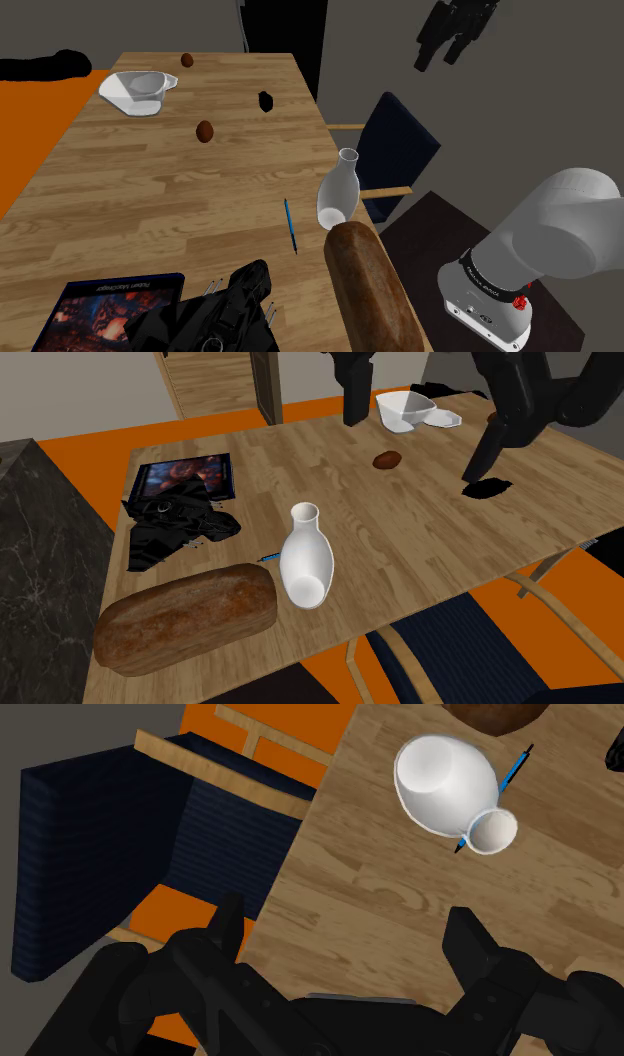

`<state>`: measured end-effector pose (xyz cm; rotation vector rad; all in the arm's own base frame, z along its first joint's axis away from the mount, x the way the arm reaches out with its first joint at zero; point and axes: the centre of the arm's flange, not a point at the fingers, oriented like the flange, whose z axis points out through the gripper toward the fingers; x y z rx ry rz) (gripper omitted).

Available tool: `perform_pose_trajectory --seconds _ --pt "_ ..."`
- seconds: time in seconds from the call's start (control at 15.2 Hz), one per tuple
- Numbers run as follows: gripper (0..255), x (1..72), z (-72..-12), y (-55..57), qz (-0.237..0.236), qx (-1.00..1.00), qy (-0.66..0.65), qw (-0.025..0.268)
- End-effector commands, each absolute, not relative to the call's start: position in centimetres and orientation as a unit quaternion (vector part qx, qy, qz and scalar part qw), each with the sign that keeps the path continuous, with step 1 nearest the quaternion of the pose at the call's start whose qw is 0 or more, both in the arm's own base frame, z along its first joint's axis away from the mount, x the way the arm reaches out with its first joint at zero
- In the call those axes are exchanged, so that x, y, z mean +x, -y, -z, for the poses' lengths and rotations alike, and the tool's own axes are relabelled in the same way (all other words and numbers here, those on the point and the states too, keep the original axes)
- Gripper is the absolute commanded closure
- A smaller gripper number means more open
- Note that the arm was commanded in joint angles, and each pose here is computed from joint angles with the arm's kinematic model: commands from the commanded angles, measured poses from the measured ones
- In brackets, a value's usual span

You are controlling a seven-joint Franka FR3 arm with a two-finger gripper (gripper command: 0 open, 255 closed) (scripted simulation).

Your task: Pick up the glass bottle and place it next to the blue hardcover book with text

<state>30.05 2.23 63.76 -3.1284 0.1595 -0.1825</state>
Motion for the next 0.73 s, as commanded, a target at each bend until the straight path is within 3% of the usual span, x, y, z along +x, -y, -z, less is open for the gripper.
perform_pose_trajectory --seconds 0.0,0.66 --pt "0 30.1 -63.8 -2.2 0.058 -0.997 -0.051 0.002" --pt "0 34.2 -53.8 -10.3 0.016 -0.997 -0.082 0.000"
